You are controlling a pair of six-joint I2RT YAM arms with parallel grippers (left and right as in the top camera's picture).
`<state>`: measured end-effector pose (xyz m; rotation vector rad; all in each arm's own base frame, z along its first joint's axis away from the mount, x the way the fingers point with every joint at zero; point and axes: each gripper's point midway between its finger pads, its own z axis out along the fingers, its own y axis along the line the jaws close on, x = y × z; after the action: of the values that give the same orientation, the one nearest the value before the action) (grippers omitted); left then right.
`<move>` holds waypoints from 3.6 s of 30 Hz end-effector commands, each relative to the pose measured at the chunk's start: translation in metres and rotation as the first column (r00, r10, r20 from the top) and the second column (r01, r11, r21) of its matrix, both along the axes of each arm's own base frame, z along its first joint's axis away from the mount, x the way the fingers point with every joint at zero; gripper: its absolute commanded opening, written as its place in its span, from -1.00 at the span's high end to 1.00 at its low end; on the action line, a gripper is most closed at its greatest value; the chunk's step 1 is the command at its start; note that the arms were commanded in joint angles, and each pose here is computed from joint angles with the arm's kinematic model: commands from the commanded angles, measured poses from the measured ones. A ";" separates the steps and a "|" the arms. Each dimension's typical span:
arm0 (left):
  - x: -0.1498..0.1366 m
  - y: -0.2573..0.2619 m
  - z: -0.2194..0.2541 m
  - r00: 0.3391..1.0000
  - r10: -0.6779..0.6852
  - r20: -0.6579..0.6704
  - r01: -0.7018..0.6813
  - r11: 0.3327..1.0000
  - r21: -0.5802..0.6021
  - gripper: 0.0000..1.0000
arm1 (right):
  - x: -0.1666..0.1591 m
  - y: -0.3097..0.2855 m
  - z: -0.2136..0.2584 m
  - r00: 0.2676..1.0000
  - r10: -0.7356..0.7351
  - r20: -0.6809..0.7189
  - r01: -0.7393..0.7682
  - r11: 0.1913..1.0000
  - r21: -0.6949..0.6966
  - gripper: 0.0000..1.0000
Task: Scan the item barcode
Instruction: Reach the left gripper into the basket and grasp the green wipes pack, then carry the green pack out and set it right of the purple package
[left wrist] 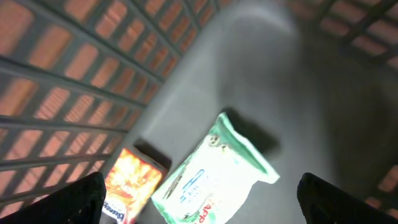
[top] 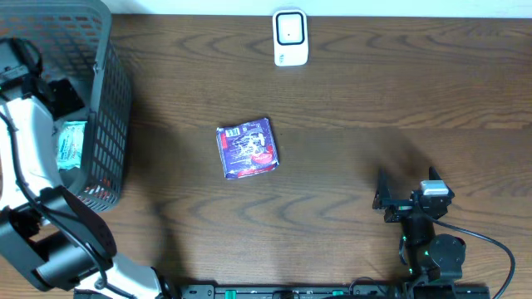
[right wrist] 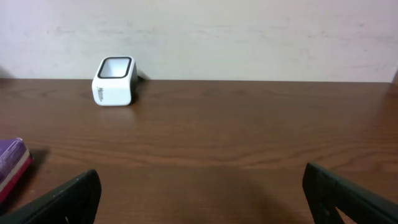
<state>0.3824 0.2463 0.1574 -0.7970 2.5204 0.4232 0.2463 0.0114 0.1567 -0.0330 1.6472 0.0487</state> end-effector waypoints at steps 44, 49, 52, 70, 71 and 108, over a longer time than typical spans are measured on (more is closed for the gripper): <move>-0.003 -0.034 0.164 0.807 0.170 0.566 -0.086 0.981 -0.172 0.86 | 0.000 -0.002 -0.001 1.000 -0.010 -0.002 0.010 1.000 0.003 -0.99; -0.021 -0.098 0.258 0.602 0.137 0.787 0.121 0.958 -0.260 0.85 | 0.000 -0.002 -0.001 1.000 -0.010 -0.002 0.010 1.000 0.003 -0.99; -0.021 -0.155 0.281 0.559 0.027 0.829 0.311 0.920 -0.239 0.86 | 0.000 -0.002 -0.001 1.000 -0.010 -0.002 0.010 1.000 0.003 -0.98; 0.006 -0.448 0.069 0.655 -0.667 0.355 0.750 0.519 -0.409 0.85 | 0.000 -0.002 -0.001 1.000 -0.010 -0.002 0.010 1.000 0.003 -0.99; 0.008 -0.455 0.058 0.652 -0.679 0.339 0.750 0.511 -0.419 0.85 | 0.000 -0.002 -0.001 1.000 -0.010 -0.002 0.010 1.000 0.003 -0.99; 0.030 -0.254 0.253 0.547 -0.362 0.755 0.591 0.806 -0.042 -0.37 | 0.000 -0.002 -0.001 1.000 -0.010 -0.002 0.010 1.000 0.003 -0.98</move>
<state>0.4280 -0.0659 0.3689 -0.1412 2.0326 -0.5359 0.2463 0.0114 0.1567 -0.0330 1.6472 0.0487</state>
